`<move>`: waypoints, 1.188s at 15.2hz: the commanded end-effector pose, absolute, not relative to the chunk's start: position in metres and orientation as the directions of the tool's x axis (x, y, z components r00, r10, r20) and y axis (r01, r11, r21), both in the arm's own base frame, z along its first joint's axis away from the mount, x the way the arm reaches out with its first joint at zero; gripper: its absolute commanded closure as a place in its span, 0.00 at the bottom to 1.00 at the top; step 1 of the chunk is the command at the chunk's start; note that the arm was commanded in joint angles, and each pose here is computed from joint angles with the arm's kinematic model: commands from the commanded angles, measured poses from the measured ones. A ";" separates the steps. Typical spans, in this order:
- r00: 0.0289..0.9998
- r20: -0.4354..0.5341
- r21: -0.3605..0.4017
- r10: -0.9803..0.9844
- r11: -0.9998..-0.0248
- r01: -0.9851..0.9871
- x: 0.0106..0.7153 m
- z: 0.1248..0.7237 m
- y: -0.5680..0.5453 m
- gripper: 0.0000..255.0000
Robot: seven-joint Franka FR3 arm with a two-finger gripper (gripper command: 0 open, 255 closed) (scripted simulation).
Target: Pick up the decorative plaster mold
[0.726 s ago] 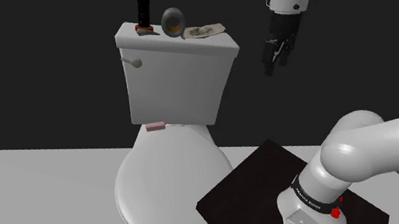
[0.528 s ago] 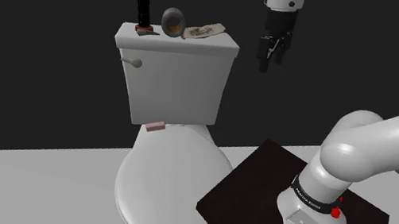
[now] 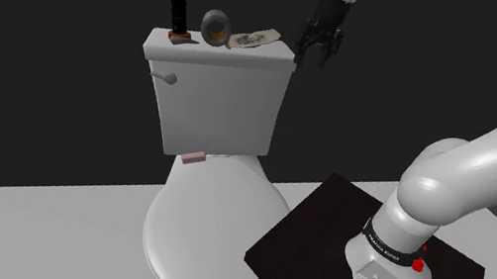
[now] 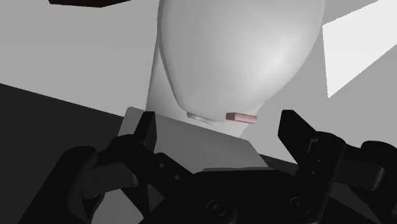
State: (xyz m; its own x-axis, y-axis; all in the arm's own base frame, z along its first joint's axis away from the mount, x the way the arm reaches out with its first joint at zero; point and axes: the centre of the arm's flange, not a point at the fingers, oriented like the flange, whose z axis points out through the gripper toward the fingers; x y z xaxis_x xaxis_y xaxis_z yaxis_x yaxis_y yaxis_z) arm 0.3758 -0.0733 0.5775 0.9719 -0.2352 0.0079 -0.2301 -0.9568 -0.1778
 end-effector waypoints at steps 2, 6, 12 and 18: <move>0.944 0.037 -0.283 -0.327 -0.910 -0.304 0.403 0.582 -0.098 0.00; 0.894 0.058 -0.419 -0.444 -0.824 -0.381 0.432 0.586 -0.135 0.00; 0.793 0.055 -0.607 -0.607 -0.651 -0.456 0.468 0.586 -0.197 0.00; 0.667 0.010 -0.764 -0.745 -0.436 -0.476 0.493 0.577 -0.263 0.00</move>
